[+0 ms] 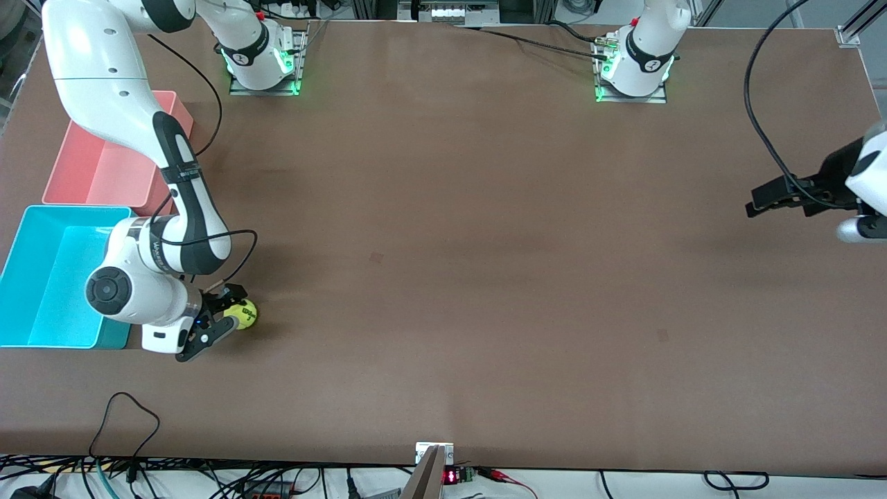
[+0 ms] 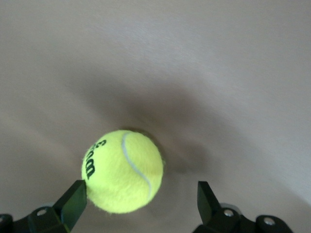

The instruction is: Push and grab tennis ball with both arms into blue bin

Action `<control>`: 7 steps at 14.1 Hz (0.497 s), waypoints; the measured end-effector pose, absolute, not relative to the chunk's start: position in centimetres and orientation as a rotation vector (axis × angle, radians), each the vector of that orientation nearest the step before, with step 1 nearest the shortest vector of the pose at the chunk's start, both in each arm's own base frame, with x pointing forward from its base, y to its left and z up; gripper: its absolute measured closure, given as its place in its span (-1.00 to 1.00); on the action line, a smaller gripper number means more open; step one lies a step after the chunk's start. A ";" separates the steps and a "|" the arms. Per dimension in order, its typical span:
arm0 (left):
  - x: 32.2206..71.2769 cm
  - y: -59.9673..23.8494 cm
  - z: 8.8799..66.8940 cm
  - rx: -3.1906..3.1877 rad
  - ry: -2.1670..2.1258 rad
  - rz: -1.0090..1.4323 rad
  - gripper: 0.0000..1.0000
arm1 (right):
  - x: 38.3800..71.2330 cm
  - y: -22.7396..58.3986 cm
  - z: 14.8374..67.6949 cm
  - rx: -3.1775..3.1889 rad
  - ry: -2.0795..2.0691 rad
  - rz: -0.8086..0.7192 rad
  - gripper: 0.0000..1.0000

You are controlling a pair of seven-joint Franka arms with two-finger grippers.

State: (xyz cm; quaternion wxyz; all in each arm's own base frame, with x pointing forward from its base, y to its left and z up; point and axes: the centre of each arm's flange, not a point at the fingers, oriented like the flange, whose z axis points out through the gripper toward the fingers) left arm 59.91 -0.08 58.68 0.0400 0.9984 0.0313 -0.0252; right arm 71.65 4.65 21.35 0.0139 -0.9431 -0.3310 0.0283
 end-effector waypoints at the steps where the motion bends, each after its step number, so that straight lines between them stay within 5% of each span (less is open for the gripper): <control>1: 59.6 0.1 58.7 3.058 0.103 -0.078 -1.00 | 71.6 4.9 20.8 -2.930 -1.027 0.092 -1.00; 7: 58.7 0.6 58.9 3.054 0.115 -0.059 -1.00 | 71.5 5.5 19.3 -2.922 -1.026 0.084 -1.00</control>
